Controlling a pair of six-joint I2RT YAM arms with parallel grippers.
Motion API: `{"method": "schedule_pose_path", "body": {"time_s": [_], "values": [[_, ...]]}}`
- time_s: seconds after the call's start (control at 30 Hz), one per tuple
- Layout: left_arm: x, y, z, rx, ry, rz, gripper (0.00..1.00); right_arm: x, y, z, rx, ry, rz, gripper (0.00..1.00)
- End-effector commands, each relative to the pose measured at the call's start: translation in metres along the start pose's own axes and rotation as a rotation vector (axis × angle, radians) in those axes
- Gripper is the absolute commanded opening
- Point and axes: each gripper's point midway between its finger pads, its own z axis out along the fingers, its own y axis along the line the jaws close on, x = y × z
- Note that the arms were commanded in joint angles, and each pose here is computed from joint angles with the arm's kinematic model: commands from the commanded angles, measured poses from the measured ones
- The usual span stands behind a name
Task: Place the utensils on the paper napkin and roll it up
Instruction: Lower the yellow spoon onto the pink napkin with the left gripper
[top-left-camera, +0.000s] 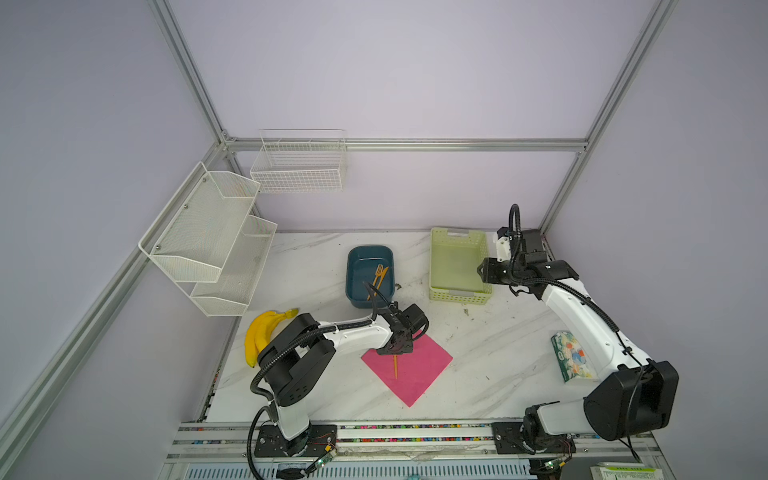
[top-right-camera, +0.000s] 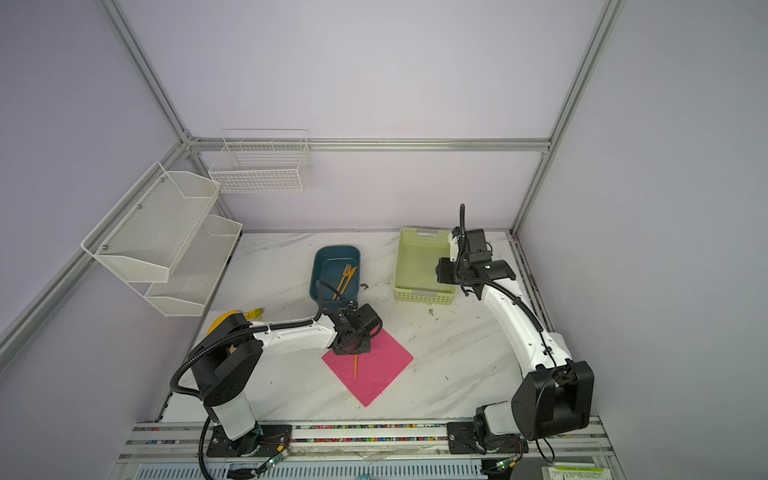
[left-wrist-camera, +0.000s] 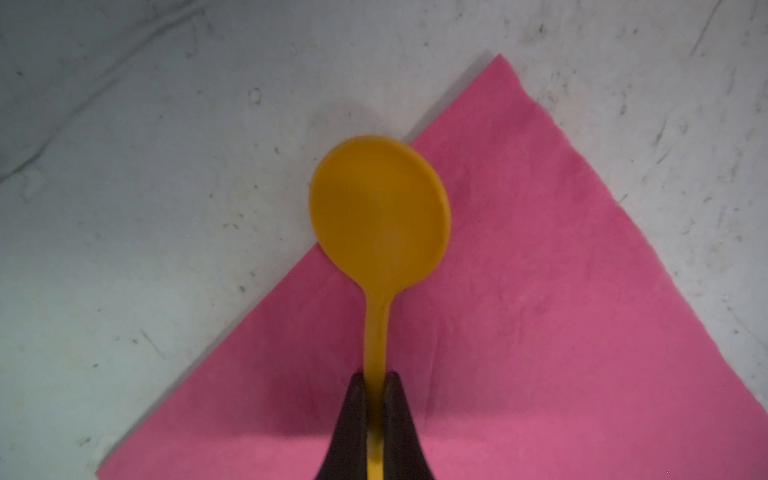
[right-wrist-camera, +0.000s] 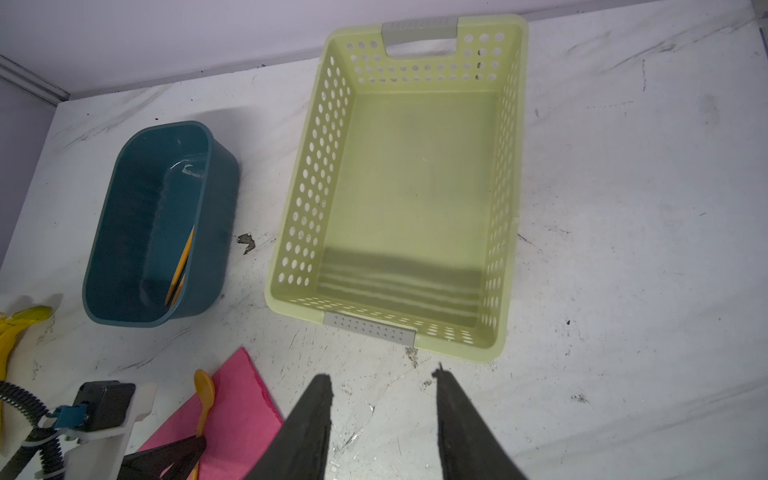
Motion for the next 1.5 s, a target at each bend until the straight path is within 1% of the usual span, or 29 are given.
{"method": "schedule_pose_path", "body": {"time_s": [0.0, 0.33, 0.4, 0.53, 0.7, 0.97, 1.07, 1.13, 1.27, 1.47], "values": [[-0.022, -0.023, -0.013, 0.065, -0.043, -0.016, 0.0, 0.0, 0.0, -0.003, 0.01, 0.004, -0.021, 0.44], [-0.022, -0.027, -0.014, 0.084, -0.038, -0.02, 0.03, 0.0, 0.0, -0.003, 0.013, 0.004, -0.022, 0.45], [-0.021, -0.027, -0.013, 0.086, -0.036, -0.023, 0.06, 0.0, -0.001, -0.003, 0.015, 0.001, -0.024, 0.44], [-0.02, -0.027, -0.013, 0.087, -0.031, -0.023, 0.09, 0.0, -0.001, -0.003, 0.018, 0.002, -0.024, 0.45], [-0.02, -0.027, -0.014, 0.089, -0.032, -0.02, 0.15, -0.001, -0.001, -0.004, 0.017, -0.002, -0.025, 0.45], [-0.022, -0.029, -0.017, 0.093, -0.034, -0.016, 0.18, -0.002, -0.001, -0.005, 0.019, -0.005, -0.026, 0.45], [-0.023, -0.028, -0.019, 0.093, -0.039, -0.017, 0.22, -0.001, -0.001, -0.005, 0.019, -0.004, -0.026, 0.45], [-0.023, -0.028, -0.021, 0.093, -0.041, -0.018, 0.25, -0.002, -0.001, -0.005, 0.018, -0.006, -0.024, 0.45], [-0.026, -0.028, -0.026, 0.092, -0.041, -0.017, 0.27, -0.003, 0.0, -0.006, 0.014, -0.007, -0.026, 0.45], [-0.034, -0.026, -0.045, 0.097, -0.075, -0.016, 0.27, -0.003, 0.0, -0.006, 0.014, -0.007, -0.026, 0.45]]}}
